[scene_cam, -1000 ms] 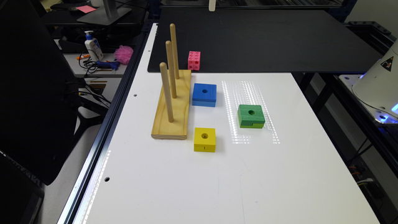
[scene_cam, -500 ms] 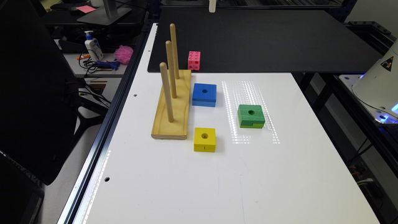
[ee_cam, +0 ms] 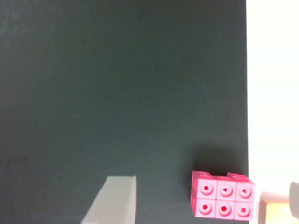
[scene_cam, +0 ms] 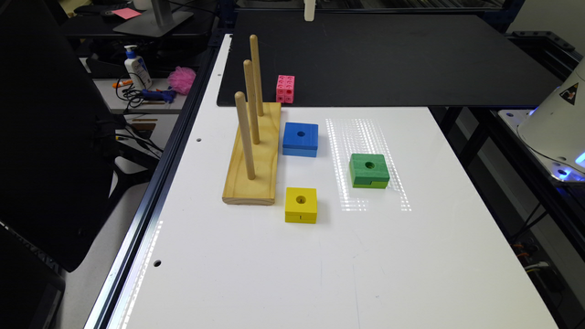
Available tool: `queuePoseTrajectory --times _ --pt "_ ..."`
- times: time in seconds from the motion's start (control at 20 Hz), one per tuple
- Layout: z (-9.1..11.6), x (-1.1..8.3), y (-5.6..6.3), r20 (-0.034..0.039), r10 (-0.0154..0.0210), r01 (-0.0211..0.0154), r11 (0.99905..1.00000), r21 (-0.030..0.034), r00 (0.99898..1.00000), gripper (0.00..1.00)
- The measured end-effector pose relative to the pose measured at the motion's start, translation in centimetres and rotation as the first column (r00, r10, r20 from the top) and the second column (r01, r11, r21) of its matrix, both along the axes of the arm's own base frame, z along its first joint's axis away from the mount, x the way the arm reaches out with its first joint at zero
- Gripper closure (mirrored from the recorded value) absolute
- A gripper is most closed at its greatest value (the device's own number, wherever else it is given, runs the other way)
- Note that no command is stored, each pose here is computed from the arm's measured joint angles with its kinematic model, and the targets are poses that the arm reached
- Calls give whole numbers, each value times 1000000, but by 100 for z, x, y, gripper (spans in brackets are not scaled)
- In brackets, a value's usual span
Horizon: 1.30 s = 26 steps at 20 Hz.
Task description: Pick up pink block.
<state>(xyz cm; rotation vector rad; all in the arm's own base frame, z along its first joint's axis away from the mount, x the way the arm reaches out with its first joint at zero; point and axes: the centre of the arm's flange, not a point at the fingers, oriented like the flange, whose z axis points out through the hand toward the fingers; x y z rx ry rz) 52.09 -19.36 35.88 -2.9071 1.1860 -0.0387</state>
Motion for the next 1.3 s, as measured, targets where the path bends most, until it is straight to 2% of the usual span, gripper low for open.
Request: queuePoseTrajectory --times 0.35,0.5,0.65,0.8,1.0,1.1,1.15,1.3 --pt "20 36 51 7372 2666 -2659 999996 -909 999969 0" --pt "30 67 80 14096 4469 -4443 999988 -1896 999891 0" --pt "27 121 99 20992 5317 -5267 999983 -2445 999765 0" --pt "6 173 95 23299 5142 -5106 999986 -1588 999715 0" --pt "-15 203 83 22585 4534 -4526 999990 -406 999735 0" --pt "-62 208 82 16977 4348 -4386 999988 2209 999846 0" --pt "-137 218 78 12878 4170 -4231 999980 4729 999908 0" --pt "-399 266 61 10640 3556 -3658 999947 9583 999937 0"
